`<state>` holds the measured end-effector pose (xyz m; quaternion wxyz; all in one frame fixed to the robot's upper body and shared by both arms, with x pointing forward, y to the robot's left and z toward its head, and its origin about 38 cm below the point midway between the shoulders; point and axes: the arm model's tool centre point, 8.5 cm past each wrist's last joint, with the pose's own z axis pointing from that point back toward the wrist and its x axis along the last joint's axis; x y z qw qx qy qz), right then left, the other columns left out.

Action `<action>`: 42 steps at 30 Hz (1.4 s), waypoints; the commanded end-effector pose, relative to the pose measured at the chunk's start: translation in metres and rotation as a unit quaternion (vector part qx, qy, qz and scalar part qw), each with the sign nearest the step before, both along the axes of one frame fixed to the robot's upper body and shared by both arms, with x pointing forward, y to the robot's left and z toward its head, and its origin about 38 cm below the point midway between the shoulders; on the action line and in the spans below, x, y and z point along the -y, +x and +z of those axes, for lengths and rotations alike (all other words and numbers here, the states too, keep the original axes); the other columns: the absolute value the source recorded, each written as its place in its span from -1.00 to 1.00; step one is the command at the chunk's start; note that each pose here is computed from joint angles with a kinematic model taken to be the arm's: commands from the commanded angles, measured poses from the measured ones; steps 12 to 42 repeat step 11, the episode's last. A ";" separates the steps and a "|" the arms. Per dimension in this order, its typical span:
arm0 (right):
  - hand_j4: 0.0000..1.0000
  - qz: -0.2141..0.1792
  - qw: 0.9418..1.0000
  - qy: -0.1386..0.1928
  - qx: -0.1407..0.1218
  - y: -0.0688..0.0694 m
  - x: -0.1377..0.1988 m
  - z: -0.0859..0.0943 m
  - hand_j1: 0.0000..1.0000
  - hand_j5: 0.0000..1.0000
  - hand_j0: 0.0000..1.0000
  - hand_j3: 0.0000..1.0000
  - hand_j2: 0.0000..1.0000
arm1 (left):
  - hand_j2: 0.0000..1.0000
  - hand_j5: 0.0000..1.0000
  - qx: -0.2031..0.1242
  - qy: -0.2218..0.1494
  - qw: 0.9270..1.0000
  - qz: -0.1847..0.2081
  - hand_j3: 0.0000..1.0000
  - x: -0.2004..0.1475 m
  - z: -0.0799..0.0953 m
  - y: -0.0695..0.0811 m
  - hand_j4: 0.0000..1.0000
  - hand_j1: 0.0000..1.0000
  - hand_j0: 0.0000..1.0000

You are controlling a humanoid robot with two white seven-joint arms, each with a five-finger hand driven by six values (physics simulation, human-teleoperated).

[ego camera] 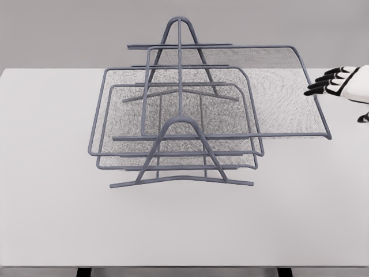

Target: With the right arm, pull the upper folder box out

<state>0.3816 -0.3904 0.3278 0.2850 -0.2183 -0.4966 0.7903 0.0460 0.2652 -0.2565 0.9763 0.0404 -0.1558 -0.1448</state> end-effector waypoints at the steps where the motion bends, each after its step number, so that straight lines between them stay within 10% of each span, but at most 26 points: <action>1: 1.00 0.002 1.000 0.018 0.005 0.000 -0.002 0.006 1.00 1.00 1.00 1.00 1.00 | 1.00 1.00 0.000 0.000 1.000 0.000 1.00 0.000 0.000 0.000 1.00 1.00 1.00; 8: 1.00 0.047 0.995 0.087 0.012 0.010 -0.040 -0.001 1.00 1.00 1.00 1.00 1.00 | 1.00 1.00 0.000 0.000 1.000 0.000 1.00 0.000 0.000 0.000 1.00 1.00 1.00; 42: 1.00 0.047 0.995 0.087 0.014 0.011 -0.040 0.001 1.00 1.00 1.00 1.00 1.00 | 1.00 1.00 0.000 0.000 1.000 0.000 1.00 0.000 0.000 0.000 1.00 1.00 1.00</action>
